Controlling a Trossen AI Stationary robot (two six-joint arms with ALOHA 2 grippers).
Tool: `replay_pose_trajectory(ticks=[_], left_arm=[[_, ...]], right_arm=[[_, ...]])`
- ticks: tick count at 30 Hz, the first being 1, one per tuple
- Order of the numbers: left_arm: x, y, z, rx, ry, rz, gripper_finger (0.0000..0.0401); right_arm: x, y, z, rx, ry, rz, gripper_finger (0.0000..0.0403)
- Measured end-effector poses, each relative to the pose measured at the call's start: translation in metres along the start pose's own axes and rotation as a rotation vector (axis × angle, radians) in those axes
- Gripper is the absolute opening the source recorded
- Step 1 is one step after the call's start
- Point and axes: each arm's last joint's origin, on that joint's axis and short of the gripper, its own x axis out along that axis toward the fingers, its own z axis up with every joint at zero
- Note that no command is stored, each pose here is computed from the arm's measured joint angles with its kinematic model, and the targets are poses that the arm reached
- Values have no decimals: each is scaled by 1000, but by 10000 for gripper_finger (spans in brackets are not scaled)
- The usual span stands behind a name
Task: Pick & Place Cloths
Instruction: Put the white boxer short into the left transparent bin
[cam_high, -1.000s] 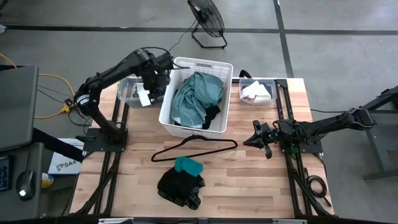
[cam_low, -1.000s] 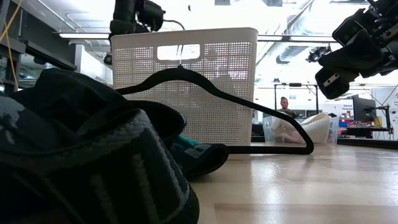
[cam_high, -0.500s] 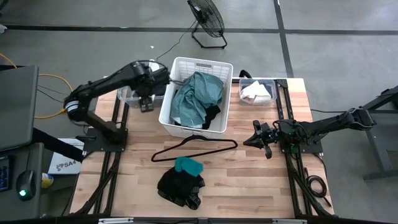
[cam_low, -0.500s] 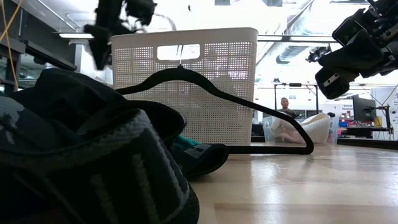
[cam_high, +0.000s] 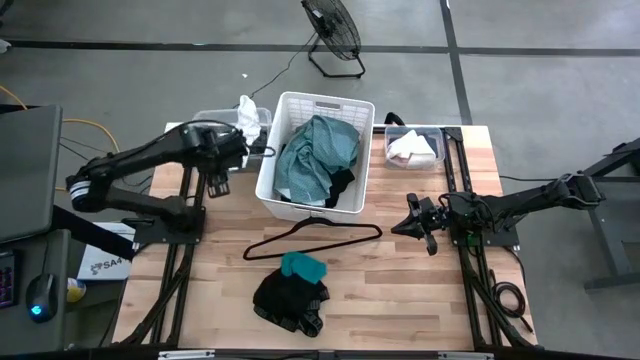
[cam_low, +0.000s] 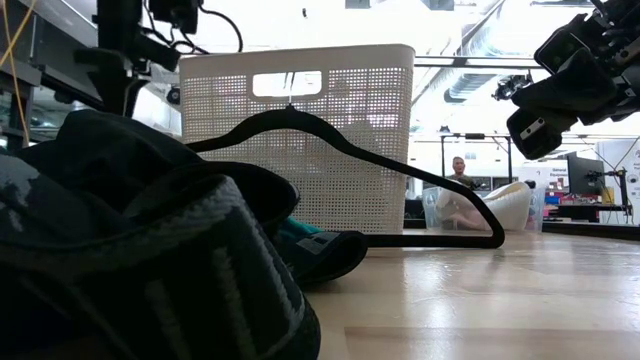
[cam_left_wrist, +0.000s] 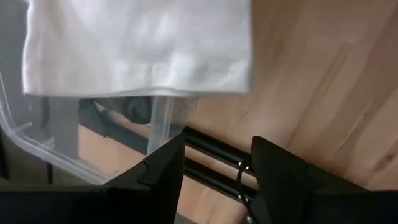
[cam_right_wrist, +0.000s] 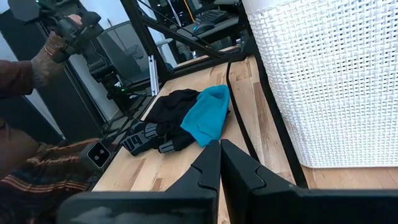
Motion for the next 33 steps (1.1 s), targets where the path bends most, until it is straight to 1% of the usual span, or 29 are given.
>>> replay_pose_trajectory(ticks=[3,5,12,17,20,23,33], left_arm=[[0,-9,-2,28,-44,32,180],[-1,-16,-4,60,-67,73,180],[-2,-43,0,180,-169,262,180],[11,-56,-4,260,-156,369,180],[21,-60,-8,284,-127,385,180],[27,-62,-9,278,-119,388,180],[33,-65,-3,251,-174,413,180]], right_arm=[[0,0,0,0,1,0,3],[0,0,0,0,1,0,3],[0,0,0,0,1,0,3],[0,0,0,0,1,1,3],[0,0,0,0,1,1,3],[0,0,0,0,1,1,3],[0,0,0,0,1,1,3]])
